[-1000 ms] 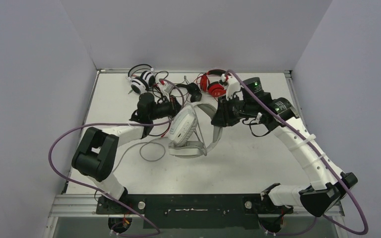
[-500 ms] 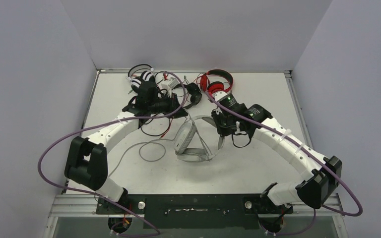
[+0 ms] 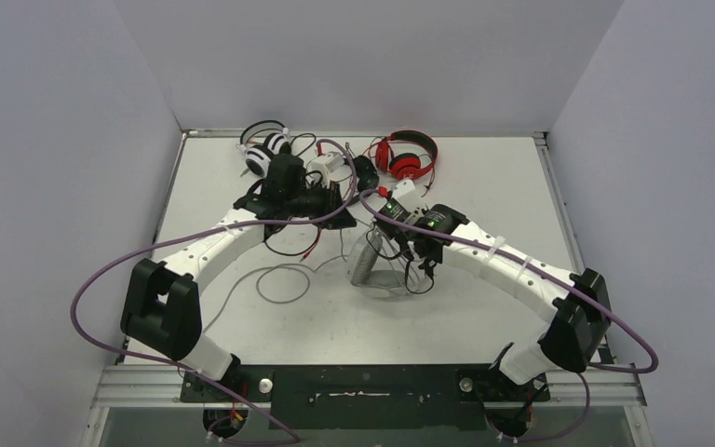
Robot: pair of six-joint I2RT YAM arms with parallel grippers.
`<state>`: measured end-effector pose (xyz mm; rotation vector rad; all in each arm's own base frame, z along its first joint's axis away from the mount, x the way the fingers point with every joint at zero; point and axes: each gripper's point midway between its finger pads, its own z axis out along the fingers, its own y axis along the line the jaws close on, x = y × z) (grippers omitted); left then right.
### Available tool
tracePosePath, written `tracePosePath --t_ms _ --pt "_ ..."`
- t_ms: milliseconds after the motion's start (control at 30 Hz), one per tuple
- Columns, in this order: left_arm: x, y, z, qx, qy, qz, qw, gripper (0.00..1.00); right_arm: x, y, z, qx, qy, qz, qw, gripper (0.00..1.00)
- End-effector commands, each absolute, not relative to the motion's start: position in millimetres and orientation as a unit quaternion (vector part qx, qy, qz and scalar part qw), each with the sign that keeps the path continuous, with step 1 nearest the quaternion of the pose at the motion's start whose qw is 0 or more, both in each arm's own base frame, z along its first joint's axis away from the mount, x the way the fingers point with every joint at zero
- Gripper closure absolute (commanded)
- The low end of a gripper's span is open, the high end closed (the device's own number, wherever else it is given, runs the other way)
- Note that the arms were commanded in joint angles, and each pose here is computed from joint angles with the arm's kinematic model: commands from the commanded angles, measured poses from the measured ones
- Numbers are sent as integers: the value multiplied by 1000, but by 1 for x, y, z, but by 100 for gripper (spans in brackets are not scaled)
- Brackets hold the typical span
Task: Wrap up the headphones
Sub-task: Wrap the headphones cable around the headphones.
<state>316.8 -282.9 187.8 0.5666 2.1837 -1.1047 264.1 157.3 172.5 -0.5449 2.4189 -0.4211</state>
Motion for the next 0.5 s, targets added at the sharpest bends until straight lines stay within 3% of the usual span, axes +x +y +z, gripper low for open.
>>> tracePosePath --t_ms 0,200,467 --pt "318 -301 218 215 803 -462 310 92 285 122 223 -116 860 -289 404 100" --pt "298 -326 227 192 777 -542 258 93 297 117 249 -42 813 -305 494 100" --pt "276 -346 278 169 713 -626 268 89 302 115 253 30 782 -262 564 100"
